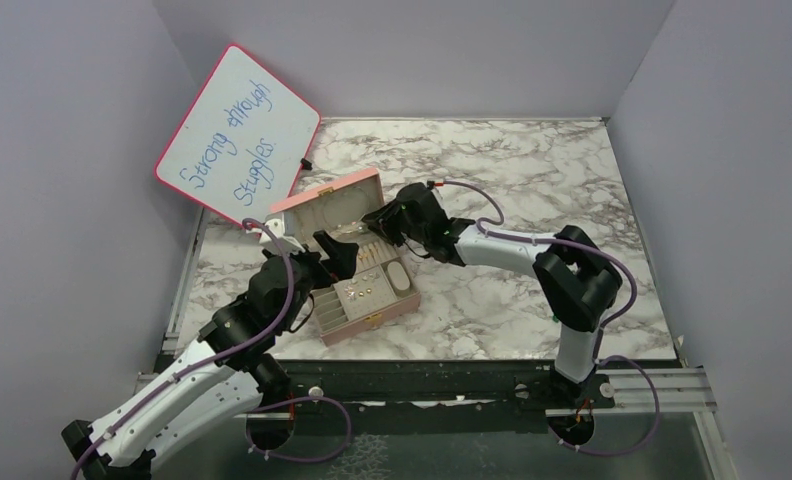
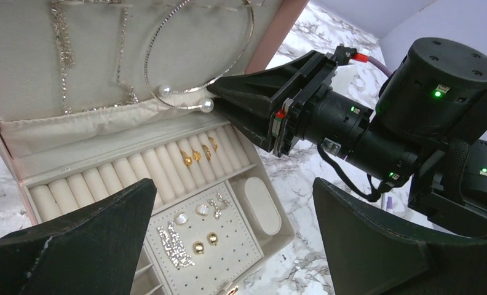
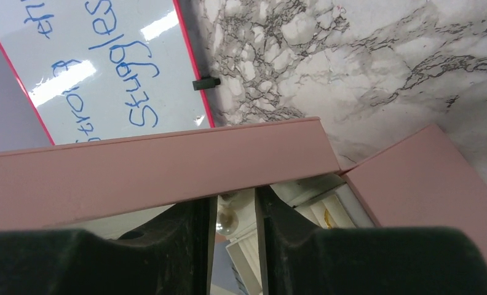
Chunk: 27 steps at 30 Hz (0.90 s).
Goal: Organize the mixed jewelry
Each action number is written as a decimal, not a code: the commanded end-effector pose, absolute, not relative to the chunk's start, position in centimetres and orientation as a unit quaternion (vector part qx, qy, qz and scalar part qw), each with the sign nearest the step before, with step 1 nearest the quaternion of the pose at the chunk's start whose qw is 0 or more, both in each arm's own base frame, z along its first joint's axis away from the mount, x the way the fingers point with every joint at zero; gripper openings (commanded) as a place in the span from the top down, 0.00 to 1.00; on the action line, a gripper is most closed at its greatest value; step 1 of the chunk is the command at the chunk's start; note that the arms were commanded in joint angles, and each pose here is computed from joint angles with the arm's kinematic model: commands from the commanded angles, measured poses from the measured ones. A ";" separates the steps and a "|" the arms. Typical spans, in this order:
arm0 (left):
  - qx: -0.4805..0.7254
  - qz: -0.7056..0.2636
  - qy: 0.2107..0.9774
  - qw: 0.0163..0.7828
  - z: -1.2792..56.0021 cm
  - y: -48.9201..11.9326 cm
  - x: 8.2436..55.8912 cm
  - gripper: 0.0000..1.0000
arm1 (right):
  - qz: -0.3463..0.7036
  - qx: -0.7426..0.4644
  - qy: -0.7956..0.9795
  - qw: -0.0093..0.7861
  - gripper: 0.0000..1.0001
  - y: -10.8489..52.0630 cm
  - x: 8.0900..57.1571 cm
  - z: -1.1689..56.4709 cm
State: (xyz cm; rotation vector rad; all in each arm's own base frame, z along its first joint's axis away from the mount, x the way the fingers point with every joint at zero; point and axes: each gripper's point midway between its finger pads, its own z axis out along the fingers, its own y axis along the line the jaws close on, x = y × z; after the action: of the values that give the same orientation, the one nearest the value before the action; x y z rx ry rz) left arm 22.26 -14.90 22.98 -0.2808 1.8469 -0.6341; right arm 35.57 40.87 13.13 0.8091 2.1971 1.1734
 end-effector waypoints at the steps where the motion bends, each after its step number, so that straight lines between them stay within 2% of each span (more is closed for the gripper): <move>1: -0.135 -0.256 0.782 0.552 22.2 -14.5 22.6 0.01 | 0.413 0.307 0.825 0.232 0.69 41.6 35.5 11.0; 7: -0.155 -0.240 0.789 0.543 21.0 -14.4 23.2 0.01 | 0.395 0.307 0.839 0.215 0.76 41.3 34.7 9.3; 11: -0.173 -0.228 0.795 0.535 19.8 -14.6 23.8 0.03 | 0.390 0.305 0.842 0.217 0.88 40.9 34.4 9.0; 17: -0.184 -0.242 0.790 0.532 19.2 -16.2 25.0 0.21 | 0.390 0.300 0.844 0.215 0.99 40.5 33.9 8.7; 23: -0.197 -0.219 0.786 0.544 19.0 -16.7 26.9 0.48 | 0.396 0.279 0.848 0.217 0.99 40.2 33.2 8.8; 27: -0.182 -0.192 0.783 0.564 19.8 -17.3 28.5 0.53 | 0.400 0.260 0.849 0.226 0.99 40.2 33.0 9.3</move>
State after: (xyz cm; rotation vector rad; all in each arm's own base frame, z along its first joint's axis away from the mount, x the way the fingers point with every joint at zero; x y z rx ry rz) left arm 26.18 -16.97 16.70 -0.4096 1.9517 -0.4790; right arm 35.04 41.36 11.81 0.7948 2.2318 1.1976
